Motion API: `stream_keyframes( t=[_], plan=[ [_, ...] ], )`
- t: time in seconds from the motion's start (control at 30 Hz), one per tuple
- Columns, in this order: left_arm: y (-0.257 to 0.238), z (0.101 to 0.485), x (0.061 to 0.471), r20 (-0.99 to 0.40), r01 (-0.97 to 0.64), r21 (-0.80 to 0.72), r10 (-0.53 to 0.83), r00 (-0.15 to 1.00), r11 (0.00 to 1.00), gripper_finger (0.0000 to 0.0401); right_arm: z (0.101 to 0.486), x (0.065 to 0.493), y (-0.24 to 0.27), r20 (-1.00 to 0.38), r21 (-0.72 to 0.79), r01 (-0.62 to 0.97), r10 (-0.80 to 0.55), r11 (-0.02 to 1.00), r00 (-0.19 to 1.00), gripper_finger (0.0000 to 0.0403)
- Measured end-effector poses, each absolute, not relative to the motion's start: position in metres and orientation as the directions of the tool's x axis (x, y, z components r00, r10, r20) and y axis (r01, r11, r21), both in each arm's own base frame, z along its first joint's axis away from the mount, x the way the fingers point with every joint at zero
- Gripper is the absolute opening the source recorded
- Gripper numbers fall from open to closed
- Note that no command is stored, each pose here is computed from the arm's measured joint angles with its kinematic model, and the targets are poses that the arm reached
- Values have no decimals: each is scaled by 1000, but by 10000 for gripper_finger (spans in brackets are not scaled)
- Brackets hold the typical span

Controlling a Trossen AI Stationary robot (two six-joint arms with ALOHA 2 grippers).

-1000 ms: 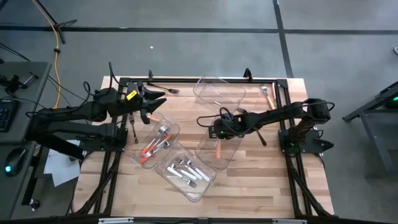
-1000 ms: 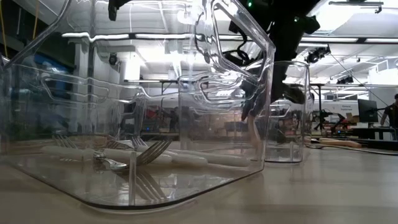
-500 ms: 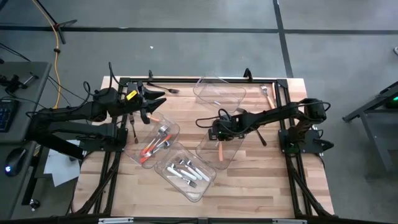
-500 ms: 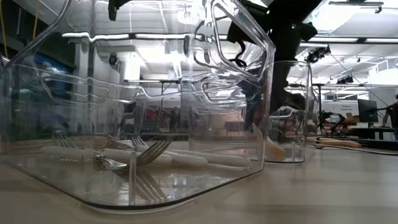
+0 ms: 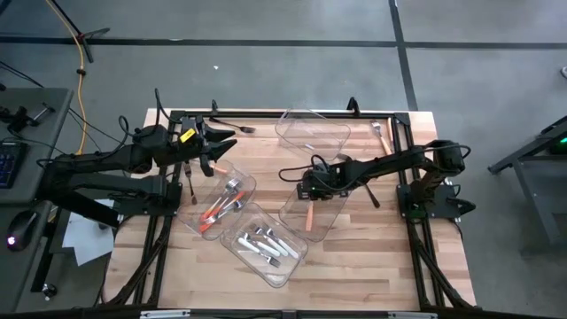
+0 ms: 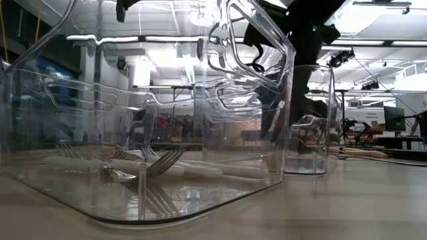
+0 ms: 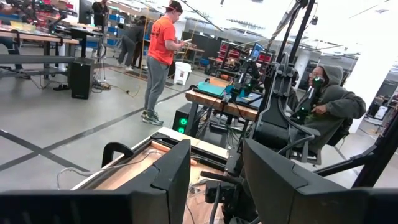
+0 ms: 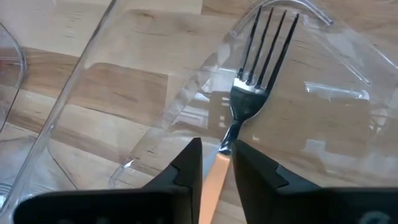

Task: Sort silverware by color (type)
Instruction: Put the light orange fork into the middle right transparent bin

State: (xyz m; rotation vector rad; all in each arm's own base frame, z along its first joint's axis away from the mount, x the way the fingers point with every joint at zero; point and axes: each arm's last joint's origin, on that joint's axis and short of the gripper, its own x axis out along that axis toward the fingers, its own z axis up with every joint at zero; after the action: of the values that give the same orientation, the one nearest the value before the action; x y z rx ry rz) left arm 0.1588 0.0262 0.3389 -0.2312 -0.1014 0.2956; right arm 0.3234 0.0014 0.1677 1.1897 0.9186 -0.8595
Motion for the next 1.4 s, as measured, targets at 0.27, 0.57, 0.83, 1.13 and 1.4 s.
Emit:
stream_keyframes(
  t=[0.27,0.57,0.83,1.13,1.4],
  plan=[
    [26,339,159,65,-277,-240,300,952,930,136,168,323,2,-920,377,911,-44,167,389,118],
    [26,339,159,65,-277,-240,300,952,930,136,197,315,3,-883,440,832,-4,339,469,129],
    [26,339,159,65,-277,-240,300,952,930,136,265,272,-2,-796,488,664,-22,566,604,129],
    [26,339,159,64,-277,-240,300,952,930,136,332,226,-12,-522,423,483,-230,767,822,129],
    [26,339,159,64,-277,-240,300,952,931,136,376,228,-25,-119,-64,386,-391,920,913,129]
  ],
)
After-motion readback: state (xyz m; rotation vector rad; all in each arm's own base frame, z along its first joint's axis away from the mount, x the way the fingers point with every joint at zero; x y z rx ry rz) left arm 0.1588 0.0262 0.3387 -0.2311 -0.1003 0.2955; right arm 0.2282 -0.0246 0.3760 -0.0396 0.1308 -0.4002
